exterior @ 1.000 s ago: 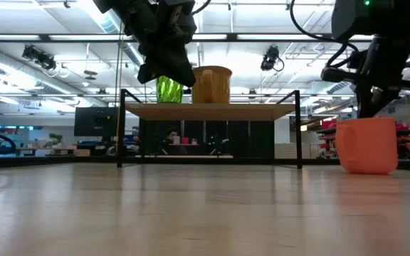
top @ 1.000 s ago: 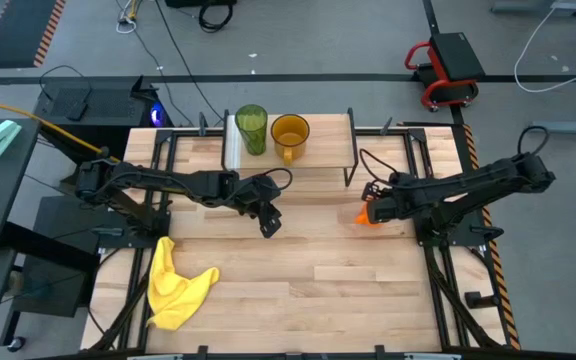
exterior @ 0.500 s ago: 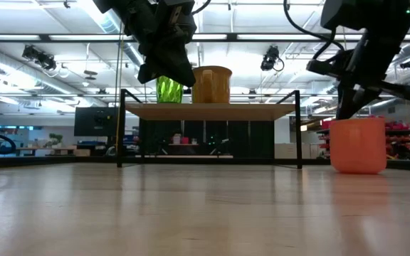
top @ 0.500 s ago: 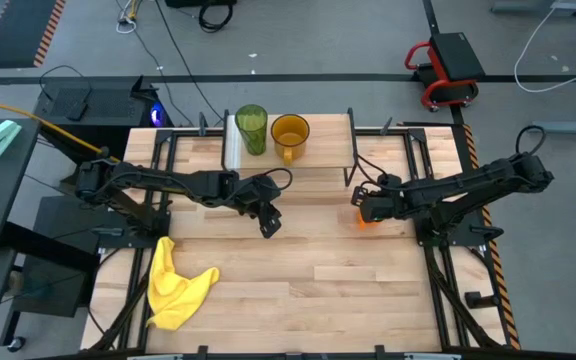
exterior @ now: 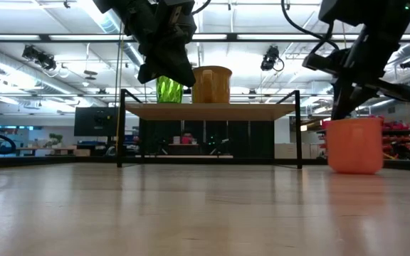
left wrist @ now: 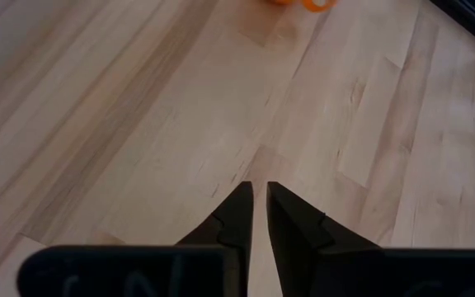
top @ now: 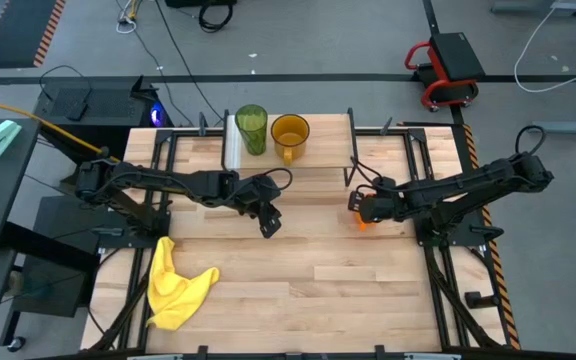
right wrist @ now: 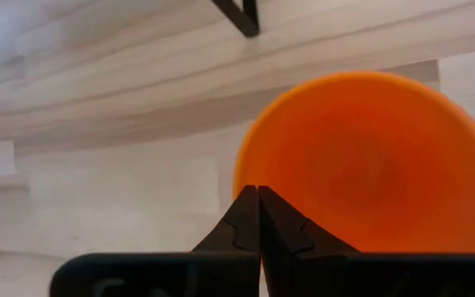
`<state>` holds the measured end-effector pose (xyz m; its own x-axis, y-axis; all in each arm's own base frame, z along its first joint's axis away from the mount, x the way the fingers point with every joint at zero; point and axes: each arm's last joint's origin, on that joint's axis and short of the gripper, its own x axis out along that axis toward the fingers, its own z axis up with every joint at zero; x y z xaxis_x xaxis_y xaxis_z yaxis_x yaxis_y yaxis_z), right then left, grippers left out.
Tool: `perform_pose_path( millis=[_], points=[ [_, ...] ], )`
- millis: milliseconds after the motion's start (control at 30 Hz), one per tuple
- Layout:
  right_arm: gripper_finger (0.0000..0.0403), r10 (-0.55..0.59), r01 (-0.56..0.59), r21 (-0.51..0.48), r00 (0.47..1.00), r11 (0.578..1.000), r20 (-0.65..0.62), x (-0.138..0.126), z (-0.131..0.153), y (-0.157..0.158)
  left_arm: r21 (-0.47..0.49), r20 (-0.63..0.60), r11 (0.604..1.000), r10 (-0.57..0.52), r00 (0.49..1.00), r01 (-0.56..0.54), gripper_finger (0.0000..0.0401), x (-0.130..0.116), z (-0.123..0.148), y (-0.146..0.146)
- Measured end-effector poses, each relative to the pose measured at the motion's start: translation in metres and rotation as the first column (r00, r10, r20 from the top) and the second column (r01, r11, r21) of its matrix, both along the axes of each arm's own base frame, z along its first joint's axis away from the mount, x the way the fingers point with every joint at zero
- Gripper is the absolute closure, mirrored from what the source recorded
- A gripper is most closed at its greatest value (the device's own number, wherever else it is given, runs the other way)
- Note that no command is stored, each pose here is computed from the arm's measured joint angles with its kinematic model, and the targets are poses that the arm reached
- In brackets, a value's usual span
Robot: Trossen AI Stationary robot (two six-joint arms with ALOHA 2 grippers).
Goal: Stack small to large cups/mugs on shelf
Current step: Put the orange mug on the shelf
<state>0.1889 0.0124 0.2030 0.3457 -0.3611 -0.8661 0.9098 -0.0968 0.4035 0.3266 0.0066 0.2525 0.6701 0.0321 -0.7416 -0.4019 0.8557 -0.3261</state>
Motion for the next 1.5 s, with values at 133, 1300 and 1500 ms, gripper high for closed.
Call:
perform_pose_path(
  millis=[133, 1300, 1500],
  points=[
    [0.0402, 0.035, -0.036, 0.015, 0.999, 0.999, 0.007, 0.002, 0.0, 0.001, 0.0, 0.0, 1.0, 0.001, 1.0, -0.001, 0.0357, 0.0, 0.0, 0.0],
    [0.0402, 0.171, -0.174, -0.123, 0.985, 0.977, -0.031, 0.001, 0.071, -0.001, -0.038, 0.002, 0.998, 0.043, 0.999, -0.042, 0.0354, 0.0, 0.0, 0.0],
    [0.0402, 0.004, -0.046, -0.158, 0.966, 0.986, -0.257, -0.017, 0.088, -0.007, -0.036, 0.008, 0.999, 0.04, 0.999, -0.04, 0.0355, 0.0, 0.0, 0.0]
  ],
)
